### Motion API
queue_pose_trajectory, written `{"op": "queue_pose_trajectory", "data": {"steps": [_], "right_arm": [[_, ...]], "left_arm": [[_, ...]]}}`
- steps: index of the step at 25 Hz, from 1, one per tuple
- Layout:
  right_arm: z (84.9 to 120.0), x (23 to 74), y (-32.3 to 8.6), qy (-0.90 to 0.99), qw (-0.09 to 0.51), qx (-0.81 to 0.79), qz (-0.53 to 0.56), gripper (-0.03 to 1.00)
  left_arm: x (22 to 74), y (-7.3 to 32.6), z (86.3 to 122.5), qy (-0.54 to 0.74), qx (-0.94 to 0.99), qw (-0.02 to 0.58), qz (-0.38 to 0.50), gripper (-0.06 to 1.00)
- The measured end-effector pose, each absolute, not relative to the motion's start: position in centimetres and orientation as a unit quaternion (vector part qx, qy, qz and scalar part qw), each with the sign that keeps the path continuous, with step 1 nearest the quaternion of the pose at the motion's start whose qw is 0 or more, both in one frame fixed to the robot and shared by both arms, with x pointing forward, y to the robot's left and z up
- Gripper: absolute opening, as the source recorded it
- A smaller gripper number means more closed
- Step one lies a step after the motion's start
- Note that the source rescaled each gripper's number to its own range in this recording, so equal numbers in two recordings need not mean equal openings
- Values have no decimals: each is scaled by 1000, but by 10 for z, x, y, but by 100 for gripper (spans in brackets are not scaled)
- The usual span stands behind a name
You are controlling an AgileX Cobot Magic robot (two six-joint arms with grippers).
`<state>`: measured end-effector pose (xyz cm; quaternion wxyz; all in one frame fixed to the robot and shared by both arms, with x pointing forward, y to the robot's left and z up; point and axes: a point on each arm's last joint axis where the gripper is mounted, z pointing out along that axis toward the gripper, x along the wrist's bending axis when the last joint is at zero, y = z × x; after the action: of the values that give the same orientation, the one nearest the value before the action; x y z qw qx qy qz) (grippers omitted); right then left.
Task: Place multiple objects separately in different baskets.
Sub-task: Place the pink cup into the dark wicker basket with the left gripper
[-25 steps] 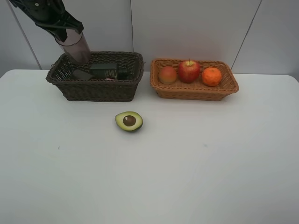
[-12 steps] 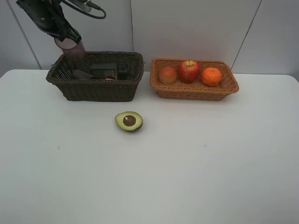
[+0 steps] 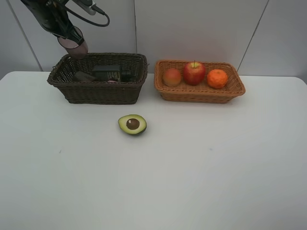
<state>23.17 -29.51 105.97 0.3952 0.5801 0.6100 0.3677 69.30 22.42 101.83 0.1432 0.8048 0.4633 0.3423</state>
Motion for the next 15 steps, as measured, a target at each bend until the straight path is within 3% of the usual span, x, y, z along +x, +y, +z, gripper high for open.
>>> {"op": "queue_pose_trajectory", "data": {"steps": [11, 15], "right_arm": [[1060, 232, -295, 610, 395, 580, 368, 100], [1060, 232, -295, 610, 395, 580, 368, 100]], "left_arm": [[693, 226, 1018, 479, 796, 147, 339, 1], [693, 227, 1018, 482, 795, 148, 337, 12]]}}
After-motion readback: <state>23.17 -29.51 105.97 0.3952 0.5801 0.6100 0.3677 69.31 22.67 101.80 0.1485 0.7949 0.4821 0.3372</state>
